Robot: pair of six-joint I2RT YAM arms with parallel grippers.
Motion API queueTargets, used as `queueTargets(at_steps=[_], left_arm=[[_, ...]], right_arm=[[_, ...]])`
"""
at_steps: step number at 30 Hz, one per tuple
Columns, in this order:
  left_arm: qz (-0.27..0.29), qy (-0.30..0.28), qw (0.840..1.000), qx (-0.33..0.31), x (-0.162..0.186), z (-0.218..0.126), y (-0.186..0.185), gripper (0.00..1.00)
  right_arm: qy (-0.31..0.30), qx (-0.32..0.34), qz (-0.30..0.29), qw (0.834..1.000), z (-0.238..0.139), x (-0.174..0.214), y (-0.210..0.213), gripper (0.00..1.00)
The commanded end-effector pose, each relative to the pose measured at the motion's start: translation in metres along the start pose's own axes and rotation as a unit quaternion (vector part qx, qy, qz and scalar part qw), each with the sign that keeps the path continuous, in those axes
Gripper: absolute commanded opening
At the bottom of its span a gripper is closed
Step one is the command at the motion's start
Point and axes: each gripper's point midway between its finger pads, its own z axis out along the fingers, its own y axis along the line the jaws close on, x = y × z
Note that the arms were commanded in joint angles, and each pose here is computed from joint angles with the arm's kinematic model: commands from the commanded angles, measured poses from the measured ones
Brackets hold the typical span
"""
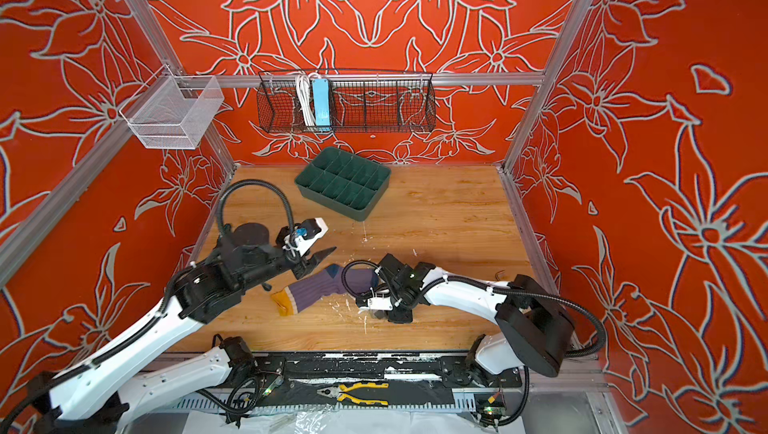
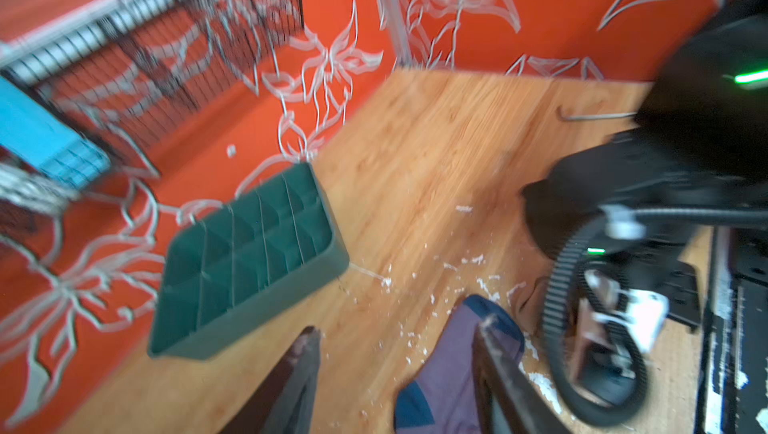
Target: Roll the socks
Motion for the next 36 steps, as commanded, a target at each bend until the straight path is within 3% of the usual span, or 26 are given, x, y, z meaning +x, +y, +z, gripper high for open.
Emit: queueTargets(at_steps=[1,8,15,21,24,29,36], left_arm=[[0.143,-0.005,0.987,0.071,0.010,0.007,-0.039,0.61],[0.281,0.063,0.943,0.167,0.070,0.054,-0.127,0.62],[0.271,0.094,0.934,0.210,0.119,0.102,-0.185,0.62],[0.254,0.131,0.943,0.171,0.145,0.139,-0.191,0.62],[0.265,0.157,0.937,0.167,0.166,0.149,-0.194,0.60],[0.278,0.216,0.927,0.131,0.198,0.157,-0.185,0.49],[0.282,0.246,0.921,0.106,0.224,0.156,-0.178,0.40]], right_arm=[[0.041,-0.108,0.065,0.991,0.015,0.026,0.029,0.02],[0.054,-0.120,0.096,0.987,0.023,0.035,0.010,0.06],[0.047,-0.119,0.100,0.987,0.017,0.032,0.003,0.07],[0.043,-0.128,0.102,0.986,0.016,0.031,0.007,0.08],[0.041,-0.131,0.103,0.985,0.015,0.030,0.008,0.08],[0.035,-0.135,0.102,0.985,0.010,0.027,0.010,0.08],[0.032,-0.150,0.102,0.983,0.003,0.026,0.018,0.08]])
